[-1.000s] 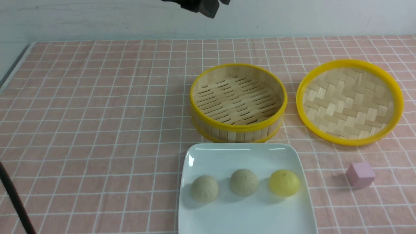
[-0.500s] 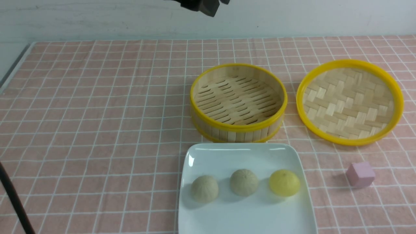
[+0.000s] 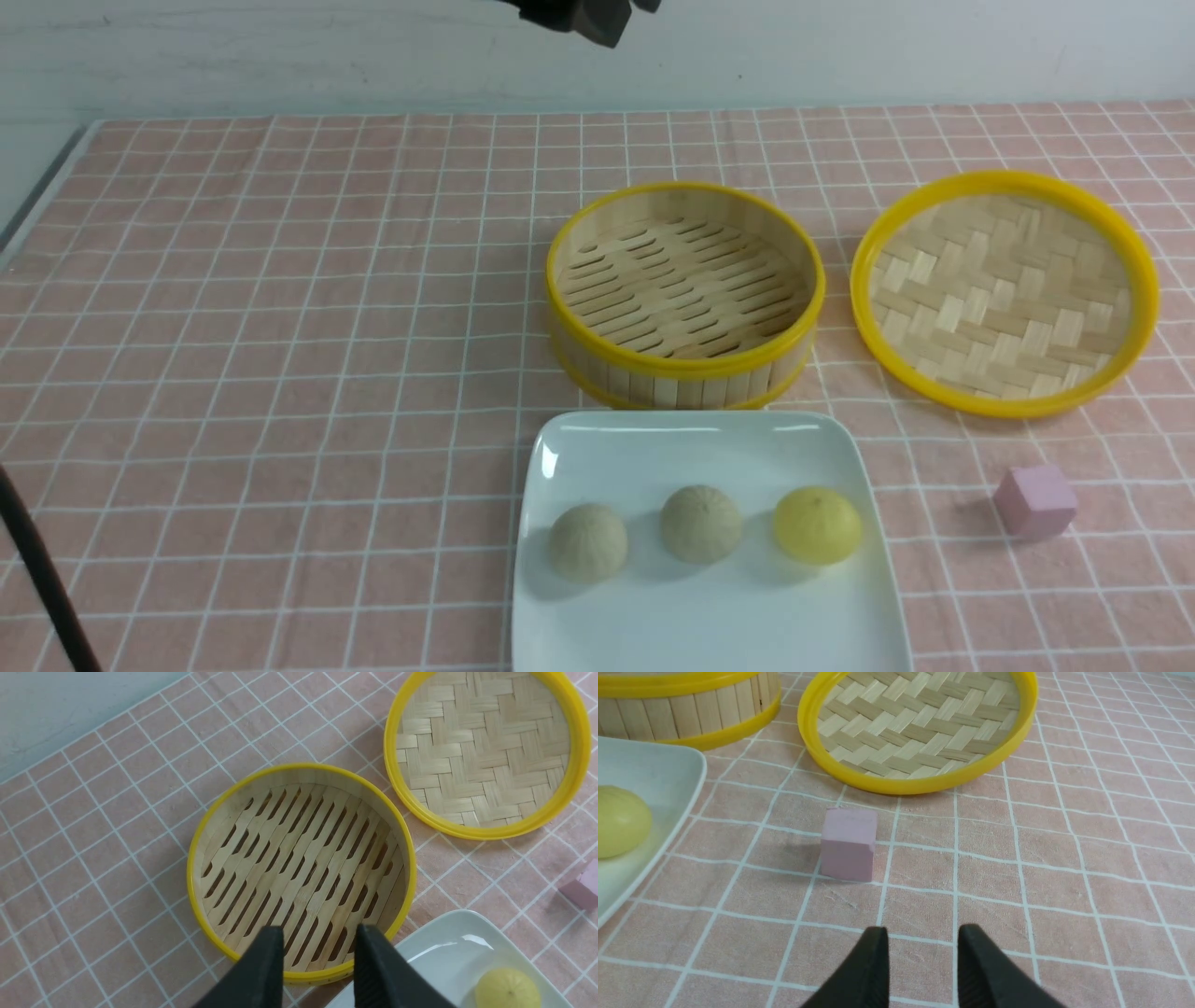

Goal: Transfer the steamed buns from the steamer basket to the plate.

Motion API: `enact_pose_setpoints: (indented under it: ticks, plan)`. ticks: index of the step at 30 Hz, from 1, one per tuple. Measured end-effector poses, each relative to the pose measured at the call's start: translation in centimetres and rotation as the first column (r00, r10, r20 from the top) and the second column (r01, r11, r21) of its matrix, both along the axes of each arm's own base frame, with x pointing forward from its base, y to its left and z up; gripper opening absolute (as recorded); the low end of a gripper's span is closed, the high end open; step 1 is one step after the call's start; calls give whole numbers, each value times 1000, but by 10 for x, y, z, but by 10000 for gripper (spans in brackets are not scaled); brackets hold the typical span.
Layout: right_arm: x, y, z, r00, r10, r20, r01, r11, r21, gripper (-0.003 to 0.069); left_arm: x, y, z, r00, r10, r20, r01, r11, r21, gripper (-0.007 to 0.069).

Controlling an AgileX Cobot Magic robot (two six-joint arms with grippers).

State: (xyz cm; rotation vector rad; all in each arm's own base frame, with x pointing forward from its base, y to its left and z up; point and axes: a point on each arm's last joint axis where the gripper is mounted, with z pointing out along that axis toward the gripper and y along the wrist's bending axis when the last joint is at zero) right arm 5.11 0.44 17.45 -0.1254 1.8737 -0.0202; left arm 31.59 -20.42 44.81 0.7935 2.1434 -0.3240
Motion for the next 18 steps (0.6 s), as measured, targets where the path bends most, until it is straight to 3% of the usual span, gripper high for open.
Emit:
enact_pose_setpoints:
  ticks: [18]
  plan:
    - [0, 0, 0, 1000, 0, 0, 0, 1000, -1, 237, 0, 0, 0, 1000, 1, 6, -1, 1000, -4, 243]
